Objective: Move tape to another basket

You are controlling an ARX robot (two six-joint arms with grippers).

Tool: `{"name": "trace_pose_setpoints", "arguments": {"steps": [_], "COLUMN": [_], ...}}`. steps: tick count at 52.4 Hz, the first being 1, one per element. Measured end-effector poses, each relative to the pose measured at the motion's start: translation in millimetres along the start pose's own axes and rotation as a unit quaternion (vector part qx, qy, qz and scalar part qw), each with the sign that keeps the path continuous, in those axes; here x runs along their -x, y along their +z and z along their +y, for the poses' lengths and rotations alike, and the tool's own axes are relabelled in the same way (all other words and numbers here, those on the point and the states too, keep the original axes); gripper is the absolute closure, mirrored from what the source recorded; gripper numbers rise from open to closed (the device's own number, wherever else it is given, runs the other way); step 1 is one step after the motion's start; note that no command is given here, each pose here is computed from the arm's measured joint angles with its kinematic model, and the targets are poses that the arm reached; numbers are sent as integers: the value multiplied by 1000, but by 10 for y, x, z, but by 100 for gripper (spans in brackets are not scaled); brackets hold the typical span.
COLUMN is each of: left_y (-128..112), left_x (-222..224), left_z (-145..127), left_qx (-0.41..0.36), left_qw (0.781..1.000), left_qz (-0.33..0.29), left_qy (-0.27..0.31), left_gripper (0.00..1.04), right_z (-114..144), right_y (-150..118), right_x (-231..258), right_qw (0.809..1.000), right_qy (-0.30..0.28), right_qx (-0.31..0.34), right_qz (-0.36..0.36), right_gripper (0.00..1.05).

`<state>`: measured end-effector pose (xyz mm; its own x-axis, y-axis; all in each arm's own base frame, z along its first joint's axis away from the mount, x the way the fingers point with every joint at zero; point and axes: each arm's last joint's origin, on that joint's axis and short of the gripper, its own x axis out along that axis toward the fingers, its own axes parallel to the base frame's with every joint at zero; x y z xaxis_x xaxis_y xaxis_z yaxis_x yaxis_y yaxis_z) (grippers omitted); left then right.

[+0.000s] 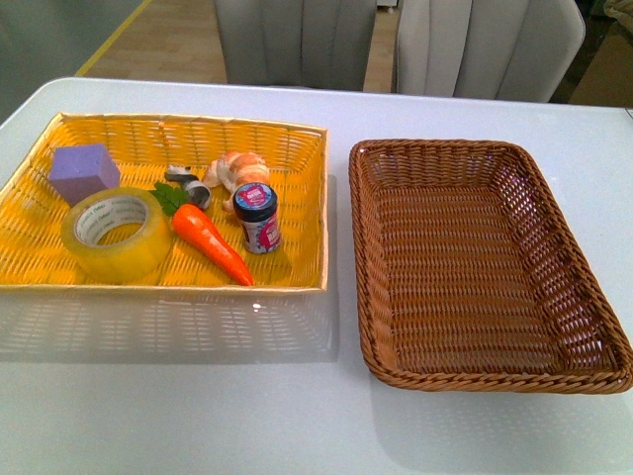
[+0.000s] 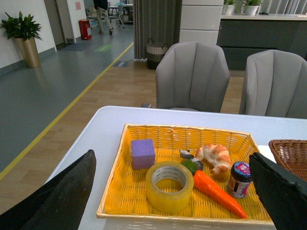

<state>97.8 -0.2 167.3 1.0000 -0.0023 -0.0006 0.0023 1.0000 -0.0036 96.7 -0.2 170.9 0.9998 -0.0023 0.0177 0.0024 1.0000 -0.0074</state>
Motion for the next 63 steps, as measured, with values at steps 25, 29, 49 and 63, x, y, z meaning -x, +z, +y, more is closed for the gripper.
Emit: {"name": "trace_pose_setpoints", "arguments": {"steps": [25, 29, 49, 63], "left_y": [3, 3, -133, -503], "left_x": [-68, -200, -1340, -1833], "left_z": [37, 90, 345, 296], "left_qx": [50, 67, 77, 67], "left_qw": [973, 962, 963, 950], "left_qz": [164, 189, 237, 297], "left_qy": [154, 184, 107, 68], "left_gripper": [9, 9, 9, 9], "right_z": [0, 0, 0, 0], "right_y": [0, 0, 0, 0], "right_x": [2, 2, 2, 2], "right_qw": [1000, 1000, 1000, 1000], "right_qy": [0, 0, 0, 0], "right_qx": [0, 0, -1, 0], "right_qz": [0, 0, 0, 0], "right_gripper": [38, 25, 9, 9]}}
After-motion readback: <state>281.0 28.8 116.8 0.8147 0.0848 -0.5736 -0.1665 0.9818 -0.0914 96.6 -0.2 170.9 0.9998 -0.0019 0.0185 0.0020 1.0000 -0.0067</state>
